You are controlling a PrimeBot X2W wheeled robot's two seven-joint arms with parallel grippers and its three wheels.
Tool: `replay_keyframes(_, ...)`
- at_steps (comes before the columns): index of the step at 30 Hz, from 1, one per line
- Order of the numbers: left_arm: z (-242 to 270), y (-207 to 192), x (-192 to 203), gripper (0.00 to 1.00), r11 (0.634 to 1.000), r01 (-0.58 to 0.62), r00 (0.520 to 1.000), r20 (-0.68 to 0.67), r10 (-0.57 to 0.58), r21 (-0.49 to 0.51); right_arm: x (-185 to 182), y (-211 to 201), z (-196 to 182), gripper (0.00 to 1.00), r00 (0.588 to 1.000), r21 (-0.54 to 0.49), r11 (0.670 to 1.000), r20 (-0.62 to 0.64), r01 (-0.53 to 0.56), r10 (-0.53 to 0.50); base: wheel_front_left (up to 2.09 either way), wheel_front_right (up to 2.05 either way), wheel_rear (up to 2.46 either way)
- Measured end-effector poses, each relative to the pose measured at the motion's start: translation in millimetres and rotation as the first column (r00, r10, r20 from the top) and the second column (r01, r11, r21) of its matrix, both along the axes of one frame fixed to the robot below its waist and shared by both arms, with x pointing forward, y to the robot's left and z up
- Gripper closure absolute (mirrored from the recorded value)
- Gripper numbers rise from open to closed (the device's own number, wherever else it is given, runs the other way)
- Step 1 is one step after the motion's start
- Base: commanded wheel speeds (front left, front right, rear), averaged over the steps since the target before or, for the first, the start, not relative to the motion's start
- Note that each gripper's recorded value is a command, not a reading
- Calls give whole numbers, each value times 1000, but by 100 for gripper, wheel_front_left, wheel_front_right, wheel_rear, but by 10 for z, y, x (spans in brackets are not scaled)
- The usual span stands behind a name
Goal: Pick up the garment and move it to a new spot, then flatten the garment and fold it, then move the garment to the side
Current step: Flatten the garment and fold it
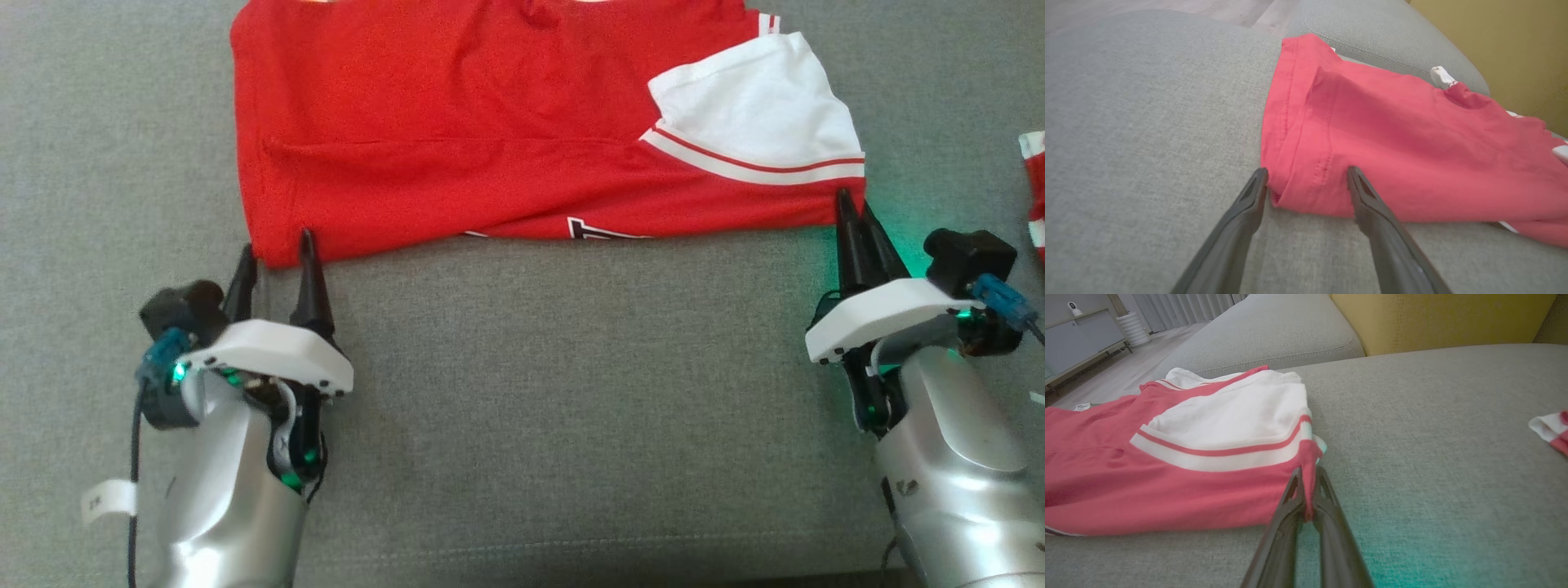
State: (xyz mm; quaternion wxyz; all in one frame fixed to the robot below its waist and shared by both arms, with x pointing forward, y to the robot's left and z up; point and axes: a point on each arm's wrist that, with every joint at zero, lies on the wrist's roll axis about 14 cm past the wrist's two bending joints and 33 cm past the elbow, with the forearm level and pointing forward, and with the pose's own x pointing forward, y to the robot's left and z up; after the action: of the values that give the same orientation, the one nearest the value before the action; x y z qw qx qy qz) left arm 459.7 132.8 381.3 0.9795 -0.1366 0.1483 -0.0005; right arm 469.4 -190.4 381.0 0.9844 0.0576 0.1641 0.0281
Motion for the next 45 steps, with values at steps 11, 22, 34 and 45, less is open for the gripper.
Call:
replay_keyframes(11, -163, 15, 84, 0, 1000, 11, 999, -40, -11, -1, 52, 18, -19, 100, 1000, -5, 1000, 3, -12, 12, 0, 0, 0)
replay_keyframes(22, -146, -96, 100, 100, 996, 56, 997, -47, -59, -68, 80, 27, 85, 100, 1000, 10, 1000, 30, -6, 6, 0, 0, 0)
replay_keyframes(34, 217, 164, -68, 100, 998, -20, 999, 33, 22, -58, -1, 68, 462, 100, 994, 37, 999, 106, -10, 7, 0, 0, 0)
replay_keyframes(45, -30, 185, -828, 100, 998, -32, 997, -72, 28, -53, -738, 62, 290, 100, 1000, 83, 996, -3, -13, 13, 0, 0, 0)
